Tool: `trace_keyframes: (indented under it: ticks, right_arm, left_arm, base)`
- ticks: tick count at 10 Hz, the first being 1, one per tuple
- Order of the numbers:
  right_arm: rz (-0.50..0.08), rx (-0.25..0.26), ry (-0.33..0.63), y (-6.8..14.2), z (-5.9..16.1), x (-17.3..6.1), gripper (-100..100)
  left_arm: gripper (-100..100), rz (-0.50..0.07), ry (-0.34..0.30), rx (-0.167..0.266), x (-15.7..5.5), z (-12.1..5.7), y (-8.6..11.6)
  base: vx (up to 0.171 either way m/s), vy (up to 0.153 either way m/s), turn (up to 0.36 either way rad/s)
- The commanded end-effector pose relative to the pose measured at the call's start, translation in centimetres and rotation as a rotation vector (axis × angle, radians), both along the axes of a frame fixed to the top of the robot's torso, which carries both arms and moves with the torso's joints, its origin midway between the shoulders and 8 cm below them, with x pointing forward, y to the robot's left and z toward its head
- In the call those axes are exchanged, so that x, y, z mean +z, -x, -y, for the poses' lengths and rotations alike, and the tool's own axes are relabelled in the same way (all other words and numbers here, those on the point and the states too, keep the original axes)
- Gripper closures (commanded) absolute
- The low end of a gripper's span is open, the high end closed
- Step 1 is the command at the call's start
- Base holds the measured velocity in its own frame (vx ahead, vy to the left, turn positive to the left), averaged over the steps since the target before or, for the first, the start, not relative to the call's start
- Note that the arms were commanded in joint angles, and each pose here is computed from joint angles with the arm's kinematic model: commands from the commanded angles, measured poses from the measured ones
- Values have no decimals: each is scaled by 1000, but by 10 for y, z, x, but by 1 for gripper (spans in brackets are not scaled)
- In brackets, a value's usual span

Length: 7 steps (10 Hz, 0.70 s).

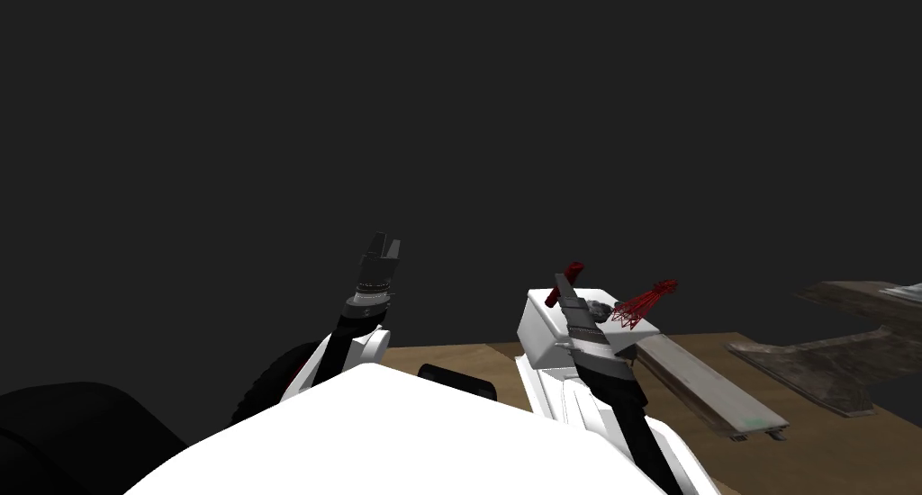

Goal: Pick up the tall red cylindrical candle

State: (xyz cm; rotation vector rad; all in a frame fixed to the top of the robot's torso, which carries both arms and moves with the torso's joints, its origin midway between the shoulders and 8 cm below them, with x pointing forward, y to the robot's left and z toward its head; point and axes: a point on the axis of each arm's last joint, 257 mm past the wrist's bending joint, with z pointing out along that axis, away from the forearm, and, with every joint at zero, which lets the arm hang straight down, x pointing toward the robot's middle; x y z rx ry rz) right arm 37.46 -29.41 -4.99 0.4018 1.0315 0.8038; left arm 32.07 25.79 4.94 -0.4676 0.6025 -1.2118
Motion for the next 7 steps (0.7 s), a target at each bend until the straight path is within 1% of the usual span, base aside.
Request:
trace_keyframes:
  ticks: [1,2,3,4,6,7]
  right_arm:
    - [-62,-35,72,-4,9,-23,-100]
    - [-85,-48,99,-5,13,-33,-100]
    - [-131,-73,155,-8,21,-51,-100]
    - [-152,-86,183,-9,25,-59,-100]
    - [-231,-131,303,-10,41,-90,-100]
    - [-248,-141,334,-10,45,-96,-100]
  left_arm:
    - [0,0,0,0,0,0,0]
    - [0,0,0,0,0,0,0]
    - [0,0,0,0,0,0,0]
    - [0,0,0,0,0,0,0]
    - [0,0,0,0,0,0,0]
    - [0,0,0,0,0,0,0]
  base:
    - [-16,-13,26]
    - [-13,-19,24]
    - [-8,-27,17]
    - [2,-29,10]
    - [35,-45,8]
    - [61,-54,-7]
